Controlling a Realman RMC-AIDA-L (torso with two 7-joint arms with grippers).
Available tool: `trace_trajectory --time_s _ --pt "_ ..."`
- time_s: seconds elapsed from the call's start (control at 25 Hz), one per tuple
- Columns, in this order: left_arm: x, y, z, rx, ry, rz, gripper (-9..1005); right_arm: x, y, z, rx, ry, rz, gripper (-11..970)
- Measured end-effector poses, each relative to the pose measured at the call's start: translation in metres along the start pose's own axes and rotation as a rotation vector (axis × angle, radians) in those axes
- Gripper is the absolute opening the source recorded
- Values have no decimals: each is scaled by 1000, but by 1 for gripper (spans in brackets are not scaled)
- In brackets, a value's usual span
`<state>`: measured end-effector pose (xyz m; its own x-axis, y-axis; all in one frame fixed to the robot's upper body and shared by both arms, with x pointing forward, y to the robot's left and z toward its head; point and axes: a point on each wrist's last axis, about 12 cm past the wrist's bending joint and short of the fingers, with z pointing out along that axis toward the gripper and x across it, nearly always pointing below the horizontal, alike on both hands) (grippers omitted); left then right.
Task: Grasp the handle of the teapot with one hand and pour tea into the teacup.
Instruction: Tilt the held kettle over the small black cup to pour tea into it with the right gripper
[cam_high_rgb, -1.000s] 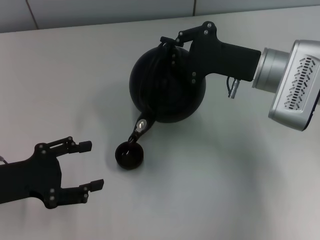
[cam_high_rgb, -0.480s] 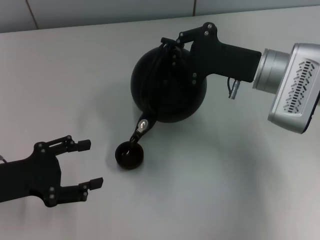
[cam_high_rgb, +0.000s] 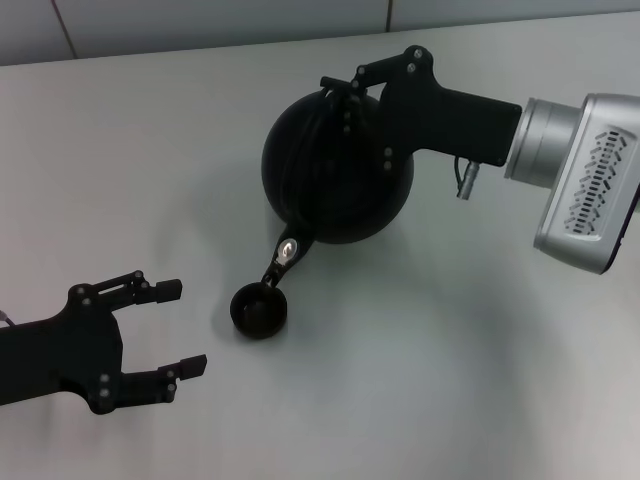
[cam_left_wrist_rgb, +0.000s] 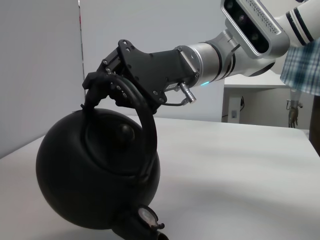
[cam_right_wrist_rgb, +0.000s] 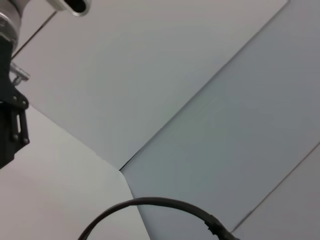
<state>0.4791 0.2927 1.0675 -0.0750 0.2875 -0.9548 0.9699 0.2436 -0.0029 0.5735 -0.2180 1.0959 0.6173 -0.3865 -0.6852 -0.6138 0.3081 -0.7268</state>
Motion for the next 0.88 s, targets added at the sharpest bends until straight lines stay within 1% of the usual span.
trace_trajectory --time_s 0.56,0.68,0.88 --pt "0 1 1 -11 5 1 819 -2 1 2 -10 -10 -25 81" --pt "0 1 1 -11 5 0 819 -2 -1 1 27 -14 6 80" --pt "1 1 1 -12 5 0 819 0 -1 -2 59 -5 112 84"
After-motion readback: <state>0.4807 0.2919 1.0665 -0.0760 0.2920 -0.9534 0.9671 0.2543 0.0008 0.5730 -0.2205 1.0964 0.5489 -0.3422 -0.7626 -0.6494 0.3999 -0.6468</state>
